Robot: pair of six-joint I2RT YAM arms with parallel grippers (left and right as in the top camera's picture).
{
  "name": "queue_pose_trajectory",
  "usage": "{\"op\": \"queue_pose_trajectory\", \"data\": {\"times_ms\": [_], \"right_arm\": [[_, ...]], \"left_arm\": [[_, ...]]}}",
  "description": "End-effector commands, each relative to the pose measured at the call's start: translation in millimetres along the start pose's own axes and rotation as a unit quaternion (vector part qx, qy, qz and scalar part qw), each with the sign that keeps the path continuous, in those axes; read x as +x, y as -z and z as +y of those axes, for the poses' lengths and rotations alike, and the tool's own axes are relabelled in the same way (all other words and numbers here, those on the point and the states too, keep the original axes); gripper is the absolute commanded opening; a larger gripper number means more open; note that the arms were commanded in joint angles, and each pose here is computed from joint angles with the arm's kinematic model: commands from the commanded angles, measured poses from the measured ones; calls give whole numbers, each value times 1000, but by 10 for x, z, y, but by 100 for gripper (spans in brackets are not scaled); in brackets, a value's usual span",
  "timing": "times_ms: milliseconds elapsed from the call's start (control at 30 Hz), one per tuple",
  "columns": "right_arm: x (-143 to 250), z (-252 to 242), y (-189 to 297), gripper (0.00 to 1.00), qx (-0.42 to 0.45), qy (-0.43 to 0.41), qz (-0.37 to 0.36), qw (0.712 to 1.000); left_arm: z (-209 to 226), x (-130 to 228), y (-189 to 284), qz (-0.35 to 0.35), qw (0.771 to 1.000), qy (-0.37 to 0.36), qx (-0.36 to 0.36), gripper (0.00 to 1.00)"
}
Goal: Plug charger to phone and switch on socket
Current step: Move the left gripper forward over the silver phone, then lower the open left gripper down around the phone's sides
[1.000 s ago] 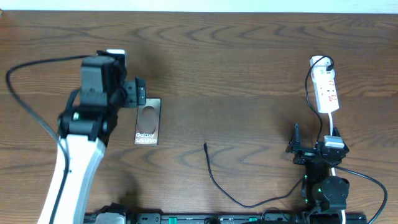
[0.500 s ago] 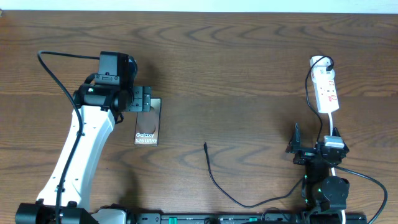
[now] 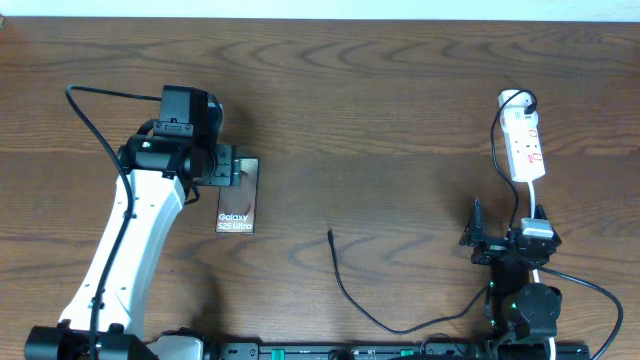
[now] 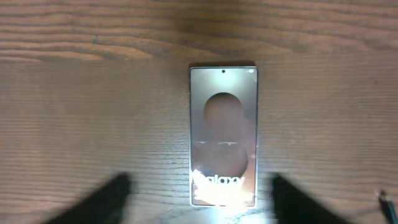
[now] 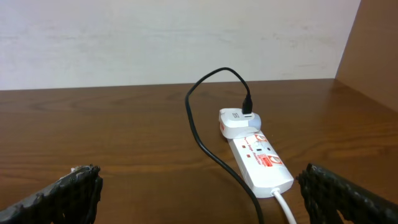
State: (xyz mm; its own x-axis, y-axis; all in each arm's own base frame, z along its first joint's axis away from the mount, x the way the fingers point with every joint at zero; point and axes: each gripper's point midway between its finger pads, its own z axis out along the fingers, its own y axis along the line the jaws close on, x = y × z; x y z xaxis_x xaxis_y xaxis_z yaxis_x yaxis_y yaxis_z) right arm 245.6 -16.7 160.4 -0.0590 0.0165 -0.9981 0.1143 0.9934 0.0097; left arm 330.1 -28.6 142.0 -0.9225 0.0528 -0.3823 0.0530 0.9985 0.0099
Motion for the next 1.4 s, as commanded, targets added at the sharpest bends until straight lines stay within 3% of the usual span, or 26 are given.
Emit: {"op": "queue_pose_trajectory", "data": {"times_ms": [0,167,400,700,1367], "right_arm": [[7,13,3,99,-2,-3,1,1000],[7,12,3,99,-2,-3,1,1000],[6,13,3,99,-2,-3,0,1000],[6,13,3,99,-2,-3,0,1000],[6,13,3,99,-2,-3,0,1000]], "left_arm": [[-35,-38,27,-4,1000,-2,9,100],[-130,-17,26,1,999,-1,37,100],[-161,299,-286,99,994,0,43,100],[-165,507,-721,175,984,3,39,99],[-167,381,-854,147,988,19,35,100]]}}
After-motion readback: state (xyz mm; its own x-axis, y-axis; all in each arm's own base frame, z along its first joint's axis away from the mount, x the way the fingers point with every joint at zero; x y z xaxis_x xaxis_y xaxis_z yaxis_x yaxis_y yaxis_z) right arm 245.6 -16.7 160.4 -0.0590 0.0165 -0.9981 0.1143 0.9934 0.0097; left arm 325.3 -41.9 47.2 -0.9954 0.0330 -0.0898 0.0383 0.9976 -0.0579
